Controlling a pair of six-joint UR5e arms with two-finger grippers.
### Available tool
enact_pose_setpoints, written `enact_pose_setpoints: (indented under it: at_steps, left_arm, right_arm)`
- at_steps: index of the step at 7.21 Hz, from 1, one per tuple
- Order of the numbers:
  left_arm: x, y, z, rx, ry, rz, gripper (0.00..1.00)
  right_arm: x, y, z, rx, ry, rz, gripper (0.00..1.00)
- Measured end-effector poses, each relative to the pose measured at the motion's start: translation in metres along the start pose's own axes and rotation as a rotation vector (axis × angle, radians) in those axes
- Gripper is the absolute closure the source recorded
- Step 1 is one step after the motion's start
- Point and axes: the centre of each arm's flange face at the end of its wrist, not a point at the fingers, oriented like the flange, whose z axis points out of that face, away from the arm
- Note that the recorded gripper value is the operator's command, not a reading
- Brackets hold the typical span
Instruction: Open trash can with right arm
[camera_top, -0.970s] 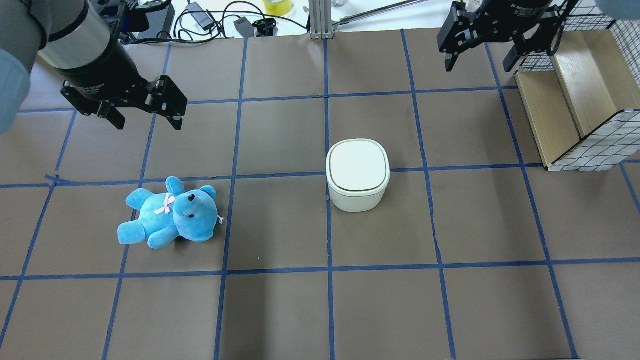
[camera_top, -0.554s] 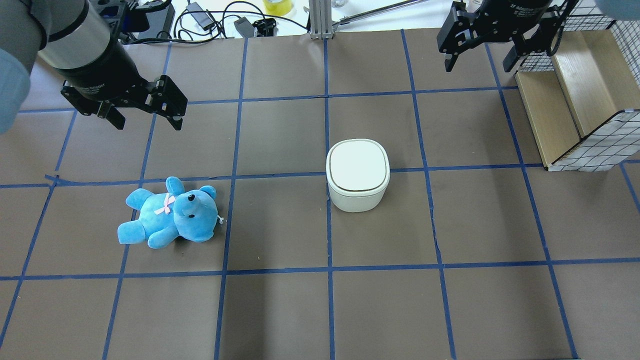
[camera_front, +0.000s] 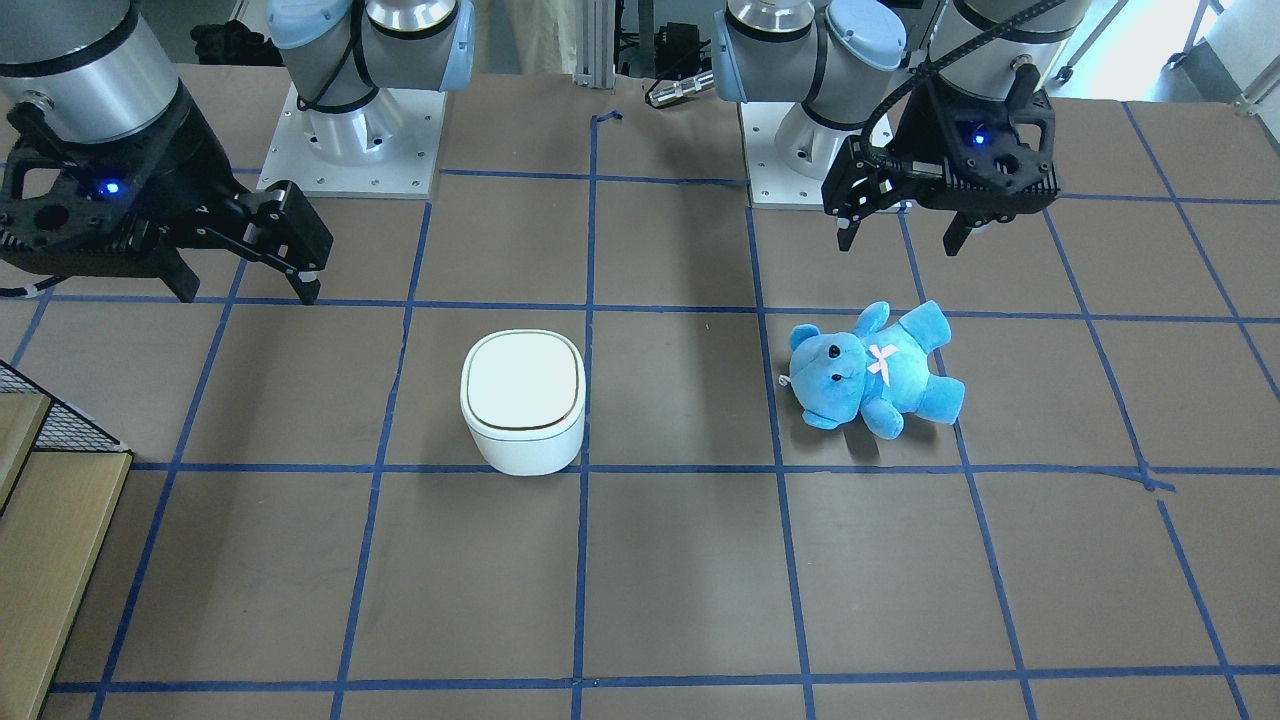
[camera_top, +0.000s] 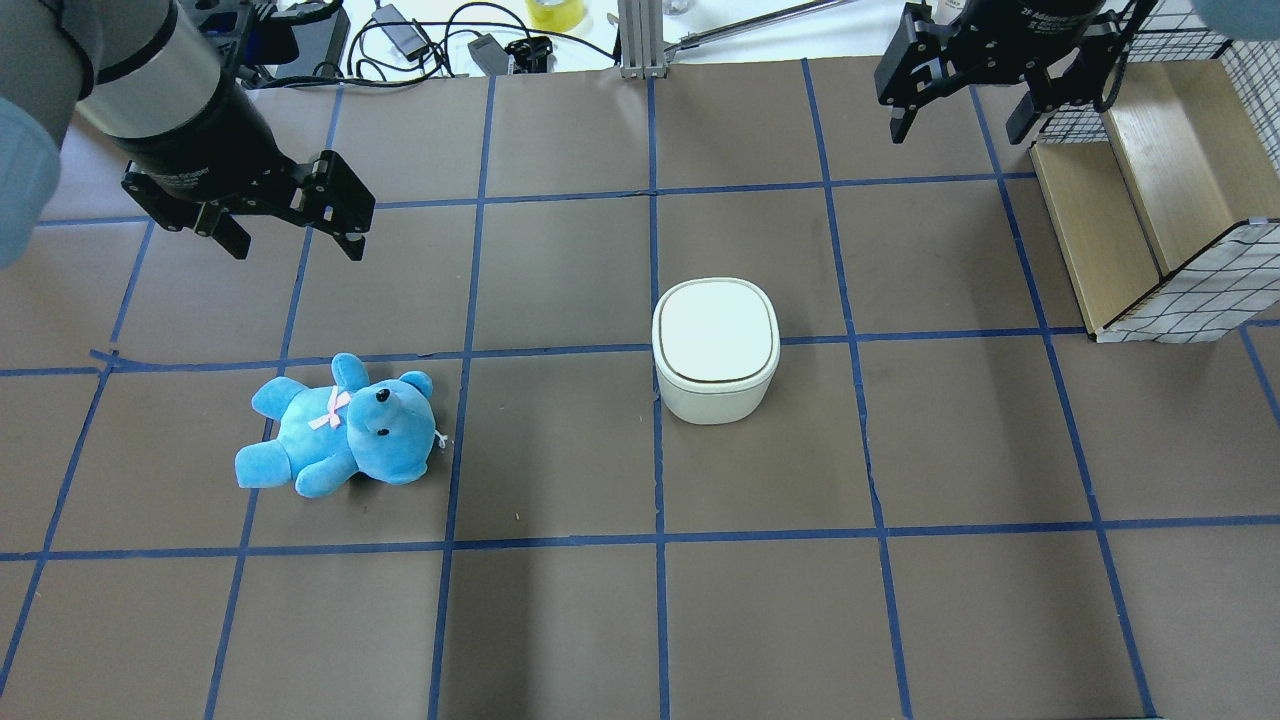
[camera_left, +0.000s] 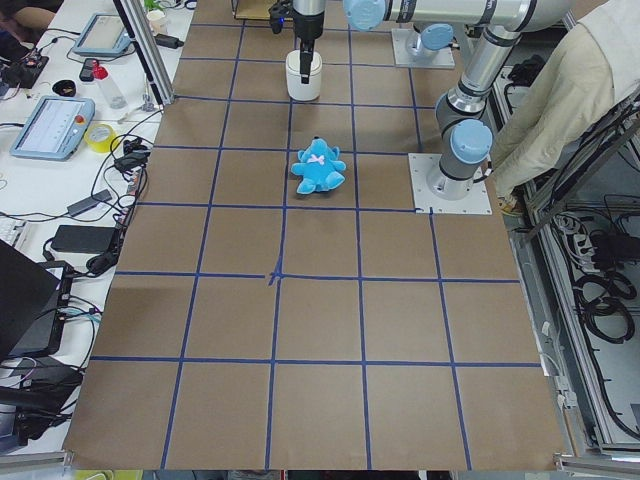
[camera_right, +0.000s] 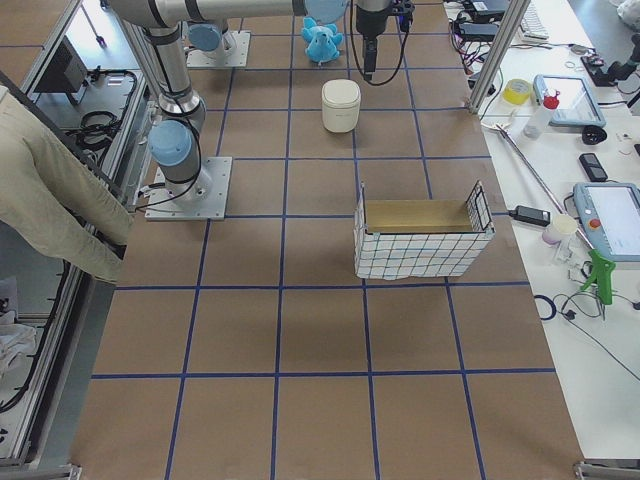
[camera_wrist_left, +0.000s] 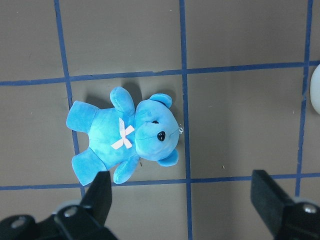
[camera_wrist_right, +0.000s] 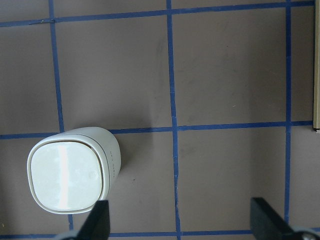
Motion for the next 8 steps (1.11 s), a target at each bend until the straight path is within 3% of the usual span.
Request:
enact_pose_setpoints:
  at_steps: [1, 2, 3, 6, 8]
  left_arm:
    - [0.0, 0.0, 0.0, 0.0, 0.0, 0.0, 0.0]
    - [0.0, 0.0, 0.0, 0.0, 0.0, 0.0, 0.0]
    - [0.0, 0.0, 0.0, 0.0, 0.0, 0.0, 0.0]
    - [0.0, 0.0, 0.0, 0.001, 0.0, 0.0, 0.0]
    - [0.0, 0.0, 0.0, 0.001, 0.0, 0.0, 0.0]
  right_arm:
    - [-0.011, 0.001, 0.001, 0.001, -0.026, 0.015, 0.37]
    - [-0.035, 0.006, 0.005, -0.001, -0.059, 0.053, 0.73]
    - [-0.066, 0.014, 0.013, 0.001, -0.079, 0.078, 1.0]
    - [-0.132, 0.042, 0.052, -0.026, -0.133, 0.042, 1.0]
    - [-0.144, 0.04, 0.076, -0.046, -0.179, 0.031, 1.0]
